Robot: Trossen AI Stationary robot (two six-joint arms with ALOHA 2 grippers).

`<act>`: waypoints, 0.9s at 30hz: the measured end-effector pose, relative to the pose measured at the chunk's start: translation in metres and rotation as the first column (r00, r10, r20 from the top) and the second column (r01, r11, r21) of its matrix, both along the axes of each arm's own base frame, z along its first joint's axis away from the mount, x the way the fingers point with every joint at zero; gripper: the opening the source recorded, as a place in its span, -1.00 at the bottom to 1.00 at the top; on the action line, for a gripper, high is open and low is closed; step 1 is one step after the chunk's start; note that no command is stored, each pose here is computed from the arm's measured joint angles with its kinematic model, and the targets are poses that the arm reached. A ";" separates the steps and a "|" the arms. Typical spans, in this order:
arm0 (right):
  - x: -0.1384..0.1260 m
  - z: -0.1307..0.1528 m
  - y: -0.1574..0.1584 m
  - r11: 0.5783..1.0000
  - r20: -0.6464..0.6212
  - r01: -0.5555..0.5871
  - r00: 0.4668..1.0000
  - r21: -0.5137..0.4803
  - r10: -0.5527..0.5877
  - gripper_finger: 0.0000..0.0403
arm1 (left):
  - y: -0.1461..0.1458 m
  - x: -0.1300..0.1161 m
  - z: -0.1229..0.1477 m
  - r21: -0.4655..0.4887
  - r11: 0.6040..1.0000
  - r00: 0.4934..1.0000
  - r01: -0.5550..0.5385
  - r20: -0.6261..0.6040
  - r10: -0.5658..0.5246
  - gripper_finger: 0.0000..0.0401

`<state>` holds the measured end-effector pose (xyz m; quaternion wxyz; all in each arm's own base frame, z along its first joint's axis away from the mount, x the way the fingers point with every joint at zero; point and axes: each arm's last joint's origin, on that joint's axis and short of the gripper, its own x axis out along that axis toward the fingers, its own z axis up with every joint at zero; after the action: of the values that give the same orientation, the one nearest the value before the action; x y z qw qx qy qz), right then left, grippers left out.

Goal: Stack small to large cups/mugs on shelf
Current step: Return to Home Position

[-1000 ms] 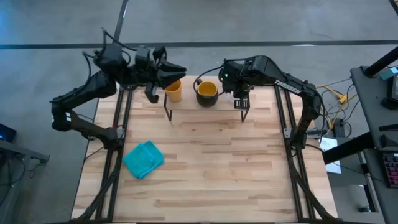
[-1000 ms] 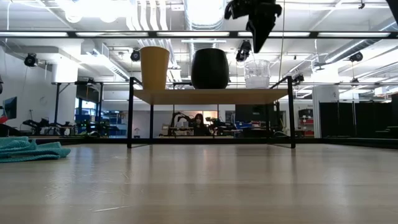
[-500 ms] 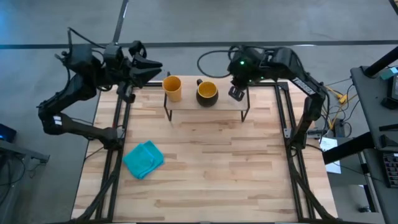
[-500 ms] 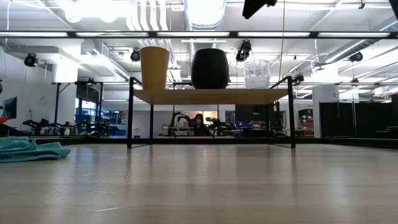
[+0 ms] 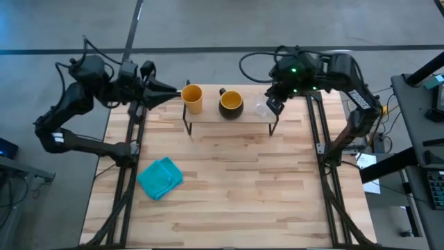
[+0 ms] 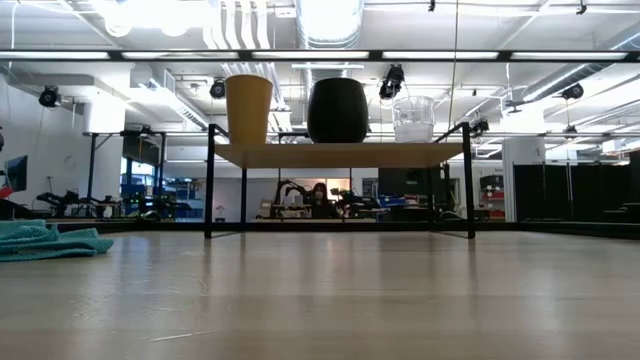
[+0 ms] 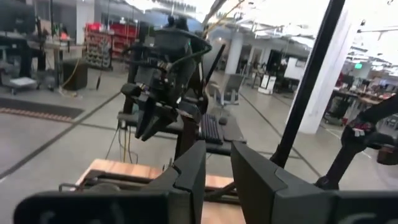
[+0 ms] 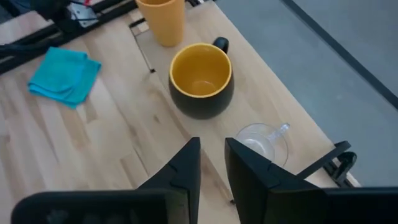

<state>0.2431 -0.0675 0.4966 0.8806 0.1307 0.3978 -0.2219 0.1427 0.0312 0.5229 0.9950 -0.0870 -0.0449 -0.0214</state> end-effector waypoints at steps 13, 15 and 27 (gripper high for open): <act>-0.048 0.025 0.014 0.992 0.082 -0.078 0.993 -0.100 0.087 -0.60 | -0.012 -0.042 0.011 0.029 1.000 0.995 -0.002 0.103 -0.001 -0.68; -0.062 0.032 0.018 0.987 0.106 -0.092 0.989 -0.129 0.106 -0.61 | -0.013 -0.046 0.012 0.030 0.999 0.994 -0.011 0.112 0.008 -0.68; -0.158 0.048 0.046 0.969 0.286 -0.180 0.932 -0.169 0.223 -0.65 | -0.020 -0.089 0.006 -0.086 0.981 0.978 -0.174 0.100 0.182 -0.68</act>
<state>0.0852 -0.0220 0.5446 0.9562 0.0595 0.2529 -0.1351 0.0533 0.0116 0.5293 0.9849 -0.1197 -0.1069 0.0649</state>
